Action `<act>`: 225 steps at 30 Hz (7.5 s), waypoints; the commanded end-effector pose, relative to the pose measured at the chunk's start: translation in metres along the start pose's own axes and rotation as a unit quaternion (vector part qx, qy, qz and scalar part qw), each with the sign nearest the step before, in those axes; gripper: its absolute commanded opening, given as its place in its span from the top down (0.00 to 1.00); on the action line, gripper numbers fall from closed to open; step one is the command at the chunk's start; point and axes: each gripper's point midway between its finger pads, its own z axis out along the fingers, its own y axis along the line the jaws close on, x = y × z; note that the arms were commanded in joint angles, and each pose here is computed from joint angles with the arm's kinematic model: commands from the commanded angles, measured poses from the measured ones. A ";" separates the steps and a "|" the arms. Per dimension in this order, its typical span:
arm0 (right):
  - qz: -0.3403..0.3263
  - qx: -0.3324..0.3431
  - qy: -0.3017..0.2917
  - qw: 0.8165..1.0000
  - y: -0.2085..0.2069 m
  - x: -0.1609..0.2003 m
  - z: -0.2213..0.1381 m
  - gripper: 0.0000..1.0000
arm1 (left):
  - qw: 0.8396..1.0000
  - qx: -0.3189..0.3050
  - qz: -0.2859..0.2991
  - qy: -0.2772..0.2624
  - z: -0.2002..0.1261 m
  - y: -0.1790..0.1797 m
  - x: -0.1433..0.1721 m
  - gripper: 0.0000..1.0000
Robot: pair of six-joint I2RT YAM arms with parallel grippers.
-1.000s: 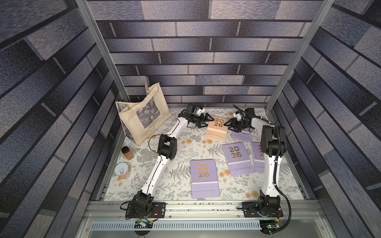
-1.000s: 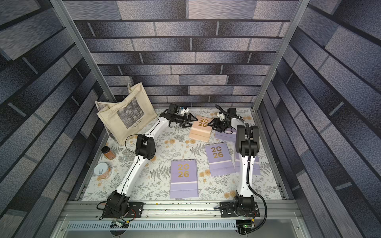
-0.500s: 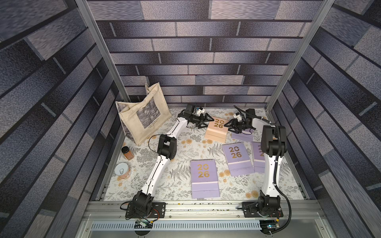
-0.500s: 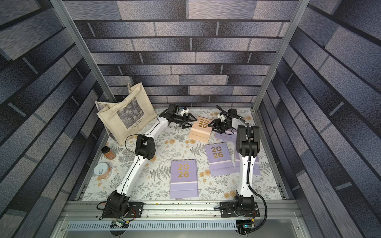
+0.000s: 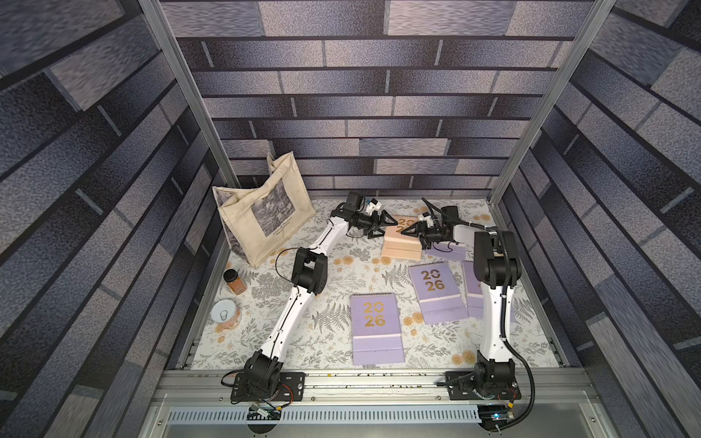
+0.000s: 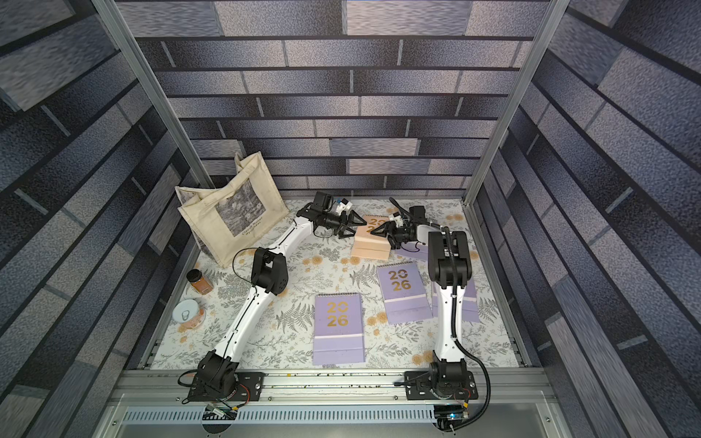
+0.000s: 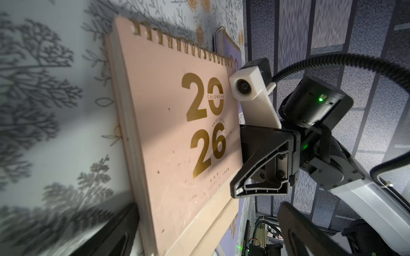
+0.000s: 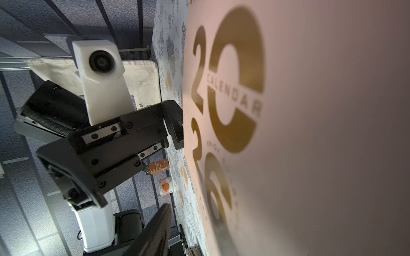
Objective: Stack the calendars
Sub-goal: Pick up the calendar at the center of the board, then place the calendar at the calendar.
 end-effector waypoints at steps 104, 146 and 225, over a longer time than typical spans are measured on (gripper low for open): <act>-0.356 -0.214 0.015 0.909 0.280 0.249 -0.049 1.00 | 0.942 0.100 0.239 -0.212 -0.206 -0.263 0.175 0.86; -0.410 -0.251 0.113 0.869 0.266 0.268 -0.074 0.57 | 0.947 0.127 0.261 -0.135 -0.202 -0.276 0.206 1.00; -0.116 -0.080 0.217 0.966 0.073 0.327 0.006 1.00 | 0.971 -0.015 0.087 -0.223 -0.271 -0.142 0.173 0.09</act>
